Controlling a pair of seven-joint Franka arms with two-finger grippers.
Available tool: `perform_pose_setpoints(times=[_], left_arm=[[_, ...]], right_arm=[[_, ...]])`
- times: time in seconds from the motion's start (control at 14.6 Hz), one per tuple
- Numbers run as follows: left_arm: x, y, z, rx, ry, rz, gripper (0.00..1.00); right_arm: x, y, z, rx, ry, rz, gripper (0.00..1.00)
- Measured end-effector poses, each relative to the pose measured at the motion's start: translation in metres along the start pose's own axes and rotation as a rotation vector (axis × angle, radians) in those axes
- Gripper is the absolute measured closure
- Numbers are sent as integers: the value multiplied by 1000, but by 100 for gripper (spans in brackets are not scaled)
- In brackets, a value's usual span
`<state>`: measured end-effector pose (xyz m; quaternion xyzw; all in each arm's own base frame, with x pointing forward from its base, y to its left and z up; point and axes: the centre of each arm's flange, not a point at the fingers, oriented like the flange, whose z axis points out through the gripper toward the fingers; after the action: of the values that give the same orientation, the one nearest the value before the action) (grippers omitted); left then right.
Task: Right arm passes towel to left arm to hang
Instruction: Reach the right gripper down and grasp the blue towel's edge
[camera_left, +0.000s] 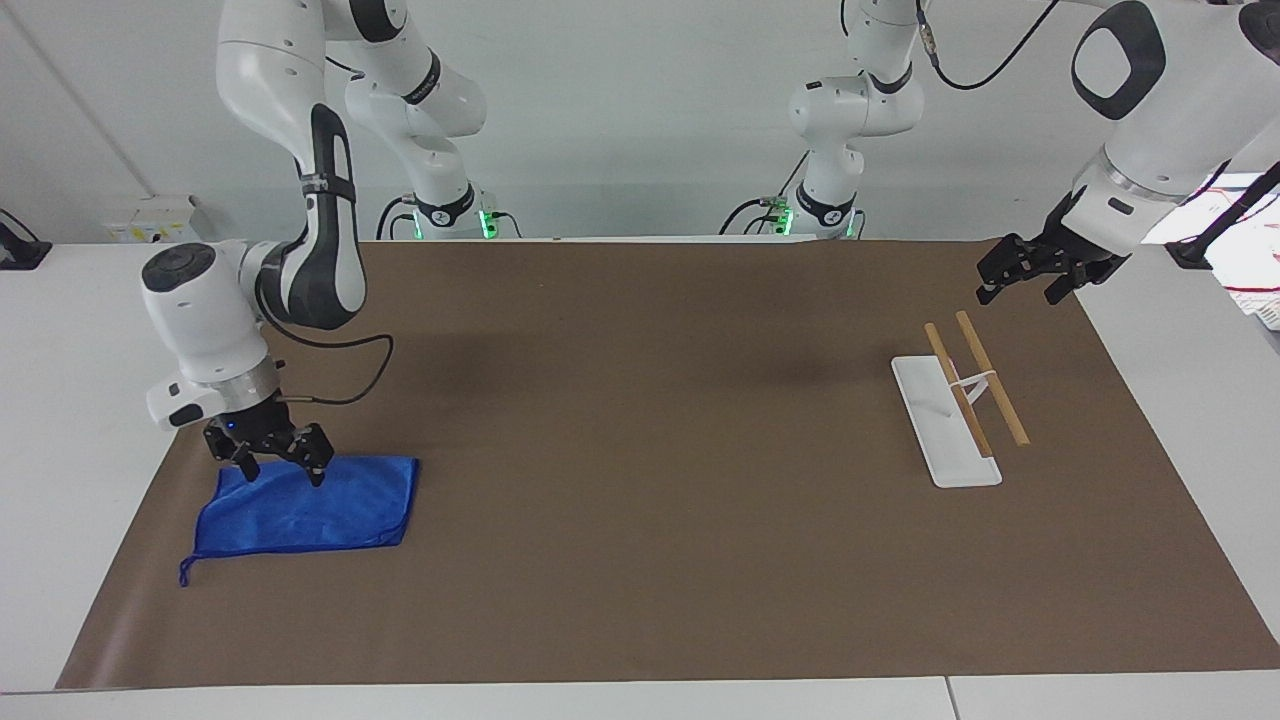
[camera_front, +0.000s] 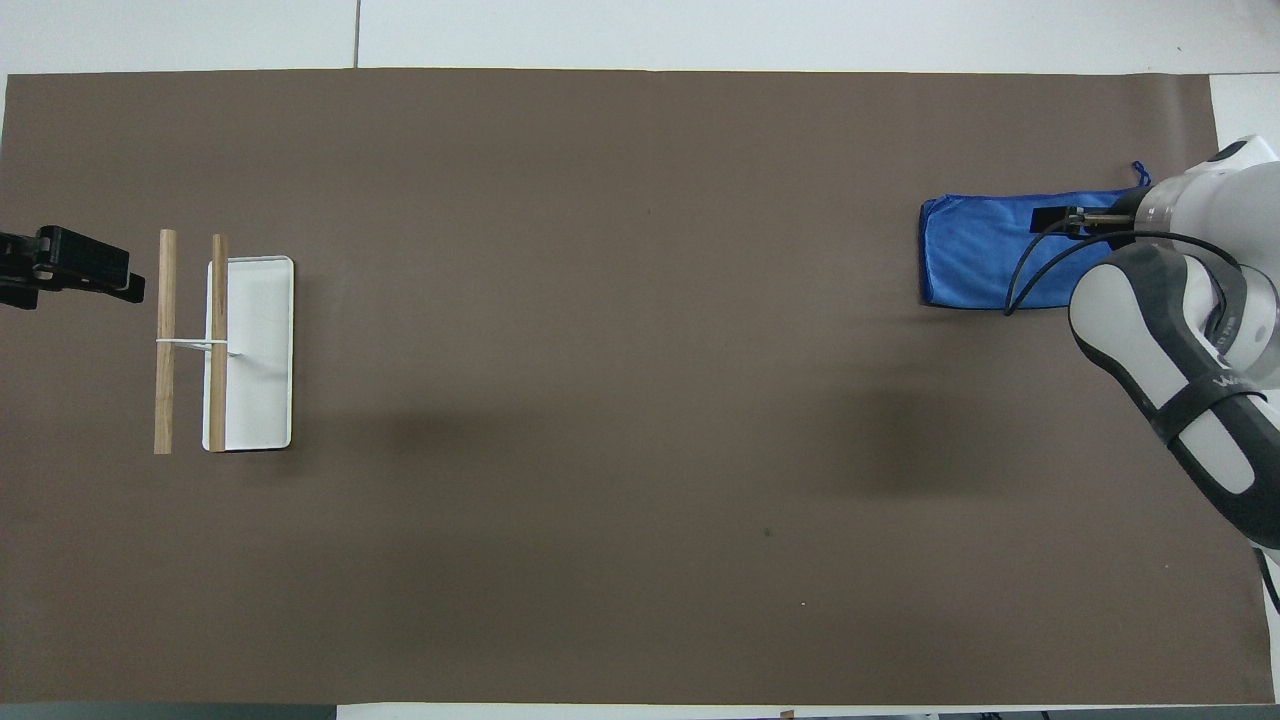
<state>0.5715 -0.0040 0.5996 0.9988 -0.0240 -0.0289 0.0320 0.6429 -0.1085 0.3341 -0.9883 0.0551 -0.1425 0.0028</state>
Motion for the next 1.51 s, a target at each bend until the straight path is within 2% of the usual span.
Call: perform_pose_setpoints(times=[0.27,0.68,0.75,0.82,0.89,0.96,1.03,1.37,1.51], left_arm=[[0,0,0,0,0,0,0],[0,0,0,0,0,0,0],[0,0,0,0,0,0,0],[0,0,0,0,0,0,0],[0,0,0,0,0,0,0],[0,0,0,0,0,0,0],[0,0,0,0,0,0,0],[0,0,0,0,0,0,0],[0,0,0,0,0,0,0]], right_arm=[[-2,9,41,1,-17,-8,0],[-17,27,53,-1,-52,-100,0],[-18,28,54,-1,-53,-103,6],[-18,27,53,0,-53,-105,6],[-17,26,52,1,-51,-108,11],[-16,24,50,2,-49,-110,22],[-15,22,47,3,-48,-113,35],[-13,11,42,14,-72,-132,89],[-10,2,37,14,-107,-165,93]])
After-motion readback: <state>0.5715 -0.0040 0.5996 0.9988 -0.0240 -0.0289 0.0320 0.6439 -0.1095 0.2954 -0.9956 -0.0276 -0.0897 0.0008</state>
